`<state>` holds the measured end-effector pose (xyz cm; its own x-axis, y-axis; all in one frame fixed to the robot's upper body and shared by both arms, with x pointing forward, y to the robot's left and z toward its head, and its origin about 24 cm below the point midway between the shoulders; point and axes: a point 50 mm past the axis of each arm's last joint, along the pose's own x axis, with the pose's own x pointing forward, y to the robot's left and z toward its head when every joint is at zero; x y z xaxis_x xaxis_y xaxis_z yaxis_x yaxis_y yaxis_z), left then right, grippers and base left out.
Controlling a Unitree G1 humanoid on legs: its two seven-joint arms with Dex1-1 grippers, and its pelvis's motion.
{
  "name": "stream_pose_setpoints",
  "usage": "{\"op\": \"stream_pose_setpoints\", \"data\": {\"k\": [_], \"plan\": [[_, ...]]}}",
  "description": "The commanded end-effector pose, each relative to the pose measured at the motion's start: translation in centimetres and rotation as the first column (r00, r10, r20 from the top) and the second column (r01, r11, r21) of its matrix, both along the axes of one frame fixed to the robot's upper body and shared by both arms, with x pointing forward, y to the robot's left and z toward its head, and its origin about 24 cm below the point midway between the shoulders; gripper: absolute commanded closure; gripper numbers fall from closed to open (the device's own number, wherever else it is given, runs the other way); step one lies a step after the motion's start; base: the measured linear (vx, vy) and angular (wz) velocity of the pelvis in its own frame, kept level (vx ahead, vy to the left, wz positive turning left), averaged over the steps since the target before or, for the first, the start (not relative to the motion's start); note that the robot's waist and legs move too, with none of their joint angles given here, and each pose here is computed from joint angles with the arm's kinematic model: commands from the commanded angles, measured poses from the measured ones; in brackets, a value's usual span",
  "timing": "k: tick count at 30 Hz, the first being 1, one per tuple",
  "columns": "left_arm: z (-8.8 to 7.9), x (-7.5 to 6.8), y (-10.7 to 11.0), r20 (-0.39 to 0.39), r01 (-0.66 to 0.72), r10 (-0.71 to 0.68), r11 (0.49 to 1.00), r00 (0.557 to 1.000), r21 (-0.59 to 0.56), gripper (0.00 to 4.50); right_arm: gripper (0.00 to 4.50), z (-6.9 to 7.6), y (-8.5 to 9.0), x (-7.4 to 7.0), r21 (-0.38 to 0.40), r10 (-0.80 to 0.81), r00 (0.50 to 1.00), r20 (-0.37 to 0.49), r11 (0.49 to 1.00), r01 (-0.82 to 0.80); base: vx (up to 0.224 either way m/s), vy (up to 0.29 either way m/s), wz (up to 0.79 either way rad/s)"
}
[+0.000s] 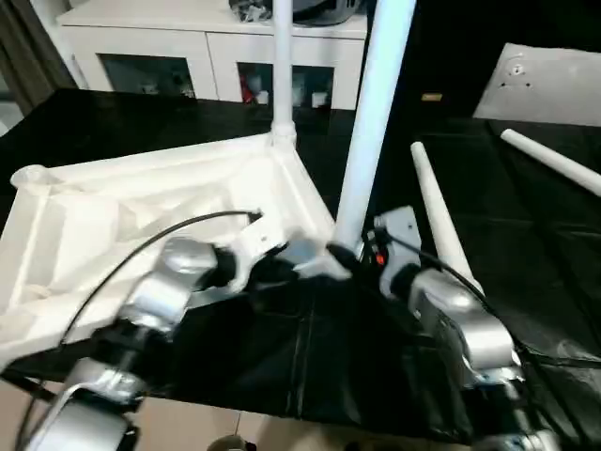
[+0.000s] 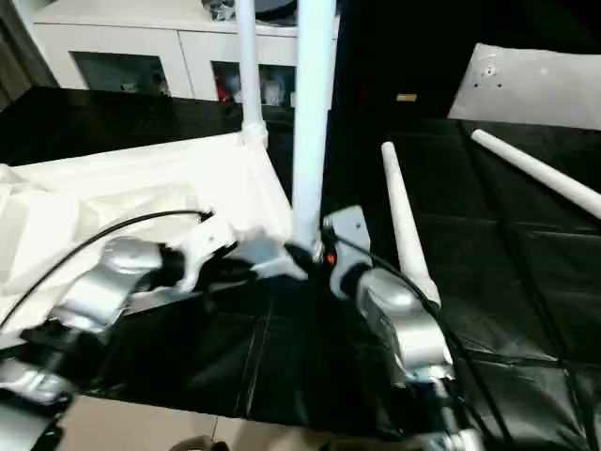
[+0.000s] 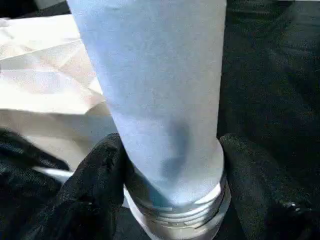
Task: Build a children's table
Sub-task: Rotate leg to tighten
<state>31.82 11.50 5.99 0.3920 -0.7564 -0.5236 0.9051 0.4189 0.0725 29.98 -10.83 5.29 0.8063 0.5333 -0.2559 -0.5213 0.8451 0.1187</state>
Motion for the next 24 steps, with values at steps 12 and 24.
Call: {"op": "stream_pose_setpoints", "data": {"k": [12,24], "plan": [[1.3,-0.2,0.7,0.09,0.092,-0.093,0.996,0.992,0.014,4.5,0.3,-0.5,0.8,-1.8,0.013,0.196,0.98,0.024,0.98,-0.197,0.0,0.0,0.0],[1.6,-1.4,3.3,-0.002,0.363,-0.364,0.928,0.932,0.082,4.5,0.08,0.9,-2.8,-3.2,-0.03,0.533,0.846,0.01,0.846,-0.533,0.0,0.0,0.0]]}}
